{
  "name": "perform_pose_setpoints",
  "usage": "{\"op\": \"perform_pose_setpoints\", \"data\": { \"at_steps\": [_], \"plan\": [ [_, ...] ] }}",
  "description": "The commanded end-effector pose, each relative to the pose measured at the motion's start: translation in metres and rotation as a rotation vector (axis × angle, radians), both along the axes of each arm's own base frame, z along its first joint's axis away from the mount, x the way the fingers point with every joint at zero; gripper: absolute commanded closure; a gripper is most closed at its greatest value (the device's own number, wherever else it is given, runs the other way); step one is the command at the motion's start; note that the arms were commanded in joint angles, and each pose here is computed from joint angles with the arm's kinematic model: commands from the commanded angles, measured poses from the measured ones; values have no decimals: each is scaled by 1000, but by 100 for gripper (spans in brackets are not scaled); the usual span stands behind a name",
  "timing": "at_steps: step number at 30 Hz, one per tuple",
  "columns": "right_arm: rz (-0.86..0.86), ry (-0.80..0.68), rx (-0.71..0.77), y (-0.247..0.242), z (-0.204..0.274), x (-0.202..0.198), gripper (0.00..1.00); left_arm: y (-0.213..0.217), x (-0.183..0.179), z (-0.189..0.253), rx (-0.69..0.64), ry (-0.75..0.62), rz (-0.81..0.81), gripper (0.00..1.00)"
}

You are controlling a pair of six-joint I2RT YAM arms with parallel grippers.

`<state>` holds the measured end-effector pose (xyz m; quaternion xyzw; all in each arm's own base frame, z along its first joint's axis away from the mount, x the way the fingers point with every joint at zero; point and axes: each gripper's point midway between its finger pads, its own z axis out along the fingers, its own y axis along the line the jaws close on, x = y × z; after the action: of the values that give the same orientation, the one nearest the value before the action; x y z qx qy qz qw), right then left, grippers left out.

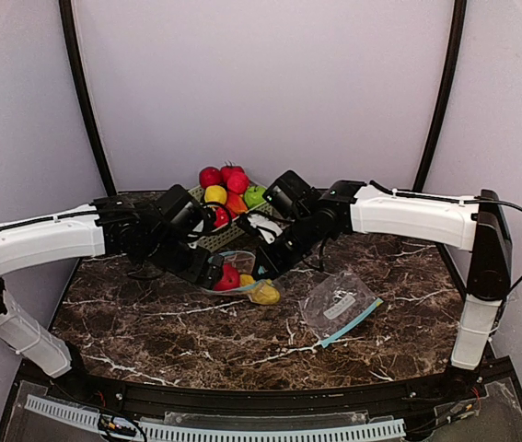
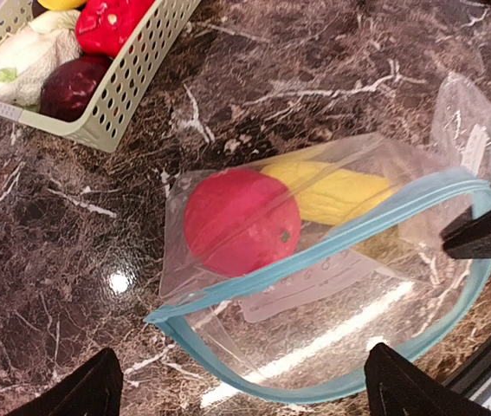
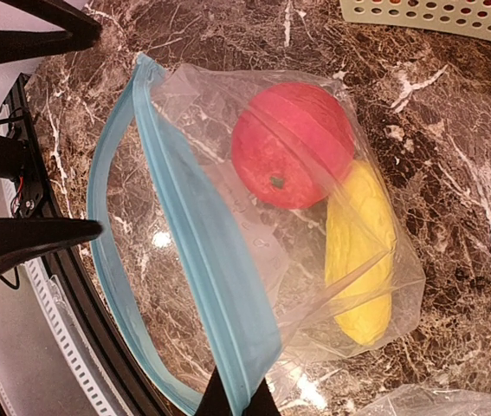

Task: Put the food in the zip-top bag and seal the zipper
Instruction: Place the fake fruit in the zipper food storage bag.

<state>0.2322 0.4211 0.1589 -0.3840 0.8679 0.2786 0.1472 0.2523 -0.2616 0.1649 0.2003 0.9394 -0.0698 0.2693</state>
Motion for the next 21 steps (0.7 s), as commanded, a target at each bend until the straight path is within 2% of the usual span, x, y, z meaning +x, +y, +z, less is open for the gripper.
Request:
{"op": "perform_pose_setpoints", "data": {
  "at_steps": [1,5,11,16,21],
  "plan": [
    [12,-10,43,8,13,-1,100,-6,-5,30,-135,-31,-17,1],
    [18,-19,54,7,18,-2,100,-4,-7,48,-208,-44,-27,1],
    [36,-24,75,4,24,-7,100,26,0,68,-229,-78,11,1],
    [51,-22,95,2,28,-12,100,72,17,77,-178,-82,75,1],
    [50,-17,103,3,28,-13,100,93,44,85,-143,-100,67,1]
  ]
}}
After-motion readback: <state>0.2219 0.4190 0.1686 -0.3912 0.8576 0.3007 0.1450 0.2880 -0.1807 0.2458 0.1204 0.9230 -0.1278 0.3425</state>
